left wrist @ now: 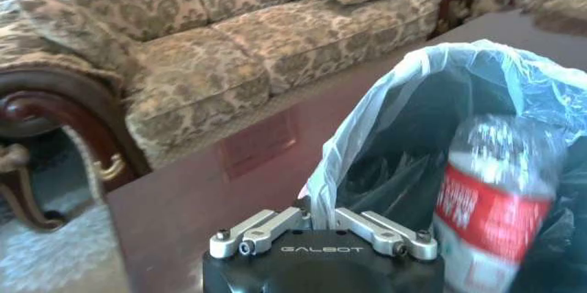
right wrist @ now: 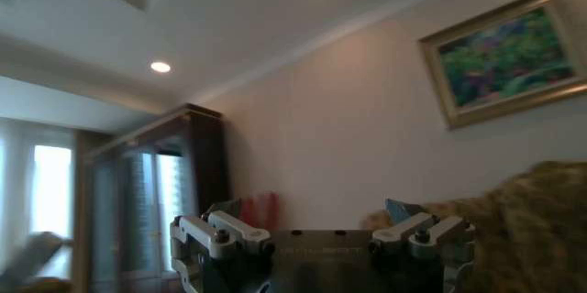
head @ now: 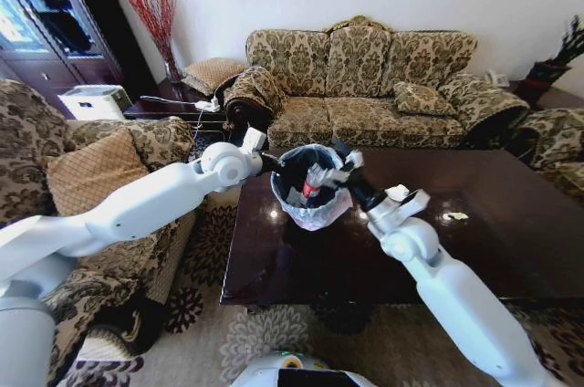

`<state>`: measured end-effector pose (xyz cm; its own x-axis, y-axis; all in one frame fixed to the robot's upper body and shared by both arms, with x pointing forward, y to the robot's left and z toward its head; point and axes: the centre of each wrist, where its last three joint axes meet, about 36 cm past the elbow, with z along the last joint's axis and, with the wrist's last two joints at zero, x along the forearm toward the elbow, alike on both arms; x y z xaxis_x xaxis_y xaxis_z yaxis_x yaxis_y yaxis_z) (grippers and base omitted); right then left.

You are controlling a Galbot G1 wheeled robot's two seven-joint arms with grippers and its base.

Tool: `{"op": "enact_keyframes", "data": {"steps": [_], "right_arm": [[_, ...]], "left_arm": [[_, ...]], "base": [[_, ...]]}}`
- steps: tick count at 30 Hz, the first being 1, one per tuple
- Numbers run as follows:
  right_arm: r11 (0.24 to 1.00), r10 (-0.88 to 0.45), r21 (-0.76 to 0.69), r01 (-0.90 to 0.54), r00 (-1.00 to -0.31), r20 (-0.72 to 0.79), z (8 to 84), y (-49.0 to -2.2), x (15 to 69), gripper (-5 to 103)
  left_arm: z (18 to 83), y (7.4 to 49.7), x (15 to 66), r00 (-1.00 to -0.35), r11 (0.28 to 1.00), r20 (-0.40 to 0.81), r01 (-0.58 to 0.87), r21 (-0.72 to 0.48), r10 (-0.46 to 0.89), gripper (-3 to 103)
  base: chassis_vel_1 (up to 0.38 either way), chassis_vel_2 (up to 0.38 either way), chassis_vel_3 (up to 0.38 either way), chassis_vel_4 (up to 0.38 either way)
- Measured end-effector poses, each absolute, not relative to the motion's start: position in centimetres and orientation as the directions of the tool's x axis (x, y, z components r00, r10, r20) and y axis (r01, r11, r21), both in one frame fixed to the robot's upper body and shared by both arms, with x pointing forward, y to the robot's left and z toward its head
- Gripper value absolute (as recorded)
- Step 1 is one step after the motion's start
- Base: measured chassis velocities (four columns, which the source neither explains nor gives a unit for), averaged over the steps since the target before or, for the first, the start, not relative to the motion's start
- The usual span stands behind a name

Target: Move to the front of the table and place the trash on the table into the trash bin.

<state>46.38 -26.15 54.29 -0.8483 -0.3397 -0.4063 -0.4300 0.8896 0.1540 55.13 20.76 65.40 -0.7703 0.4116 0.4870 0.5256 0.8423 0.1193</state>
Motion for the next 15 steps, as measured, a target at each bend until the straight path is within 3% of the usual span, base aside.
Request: {"op": "enact_keyframes", "data": {"steps": [1, 3, 4, 5, 8, 15], "right_arm": [[0.890, -0.340, 0.154, -0.430, -0.848, -0.406, 54.3, -26.2, 46.4, 100], [0.962, -0.125, 0.207, -0.176, -0.963, -0.239, 51.6, -27.8, 48.9, 100], [0.968, -0.085, 0.218, -0.128, -0.977, -0.196, 50.7, -28.2, 49.6, 100], [0.968, -0.085, 0.218, -0.128, -0.977, -0.196, 50.7, -28.2, 49.6, 100], [0.977, 0.076, 0.201, 0.066, -0.996, -0.041, 45.6, -29.0, 54.0, 100], [0.965, 0.182, 0.177, 0.194, -0.980, 0.082, 41.4, -27.5, 60.8, 100]], "left_arm": [[65.4, 20.8, 55.1, -0.770, 0.842, 0.487, 0.526, 0.119, 0.412, 0], [65.1, 21.6, 55.2, -0.778, 0.850, 0.487, 0.512, 0.125, 0.397, 0], [65.1, 21.7, 55.2, -0.779, 0.851, 0.487, 0.510, 0.125, 0.395, 0], [65.1, 21.7, 55.2, -0.779, 0.851, 0.487, 0.510, 0.125, 0.395, 0], [65.1, 21.8, 54.9, -0.778, 0.848, 0.484, 0.515, 0.126, 0.400, 0], [65.8, 21.5, 54.5, -0.777, 0.839, 0.477, 0.527, 0.137, 0.411, 0]], "base": [[0.000, 0.000, 0.000, 0.000], [0.000, 0.000, 0.000, 0.000], [0.000, 0.000, 0.000, 0.000], [0.000, 0.000, 0.000, 0.000], [0.000, 0.000, 0.000, 0.000], [0.000, 0.000, 0.000, 0.000]]}}
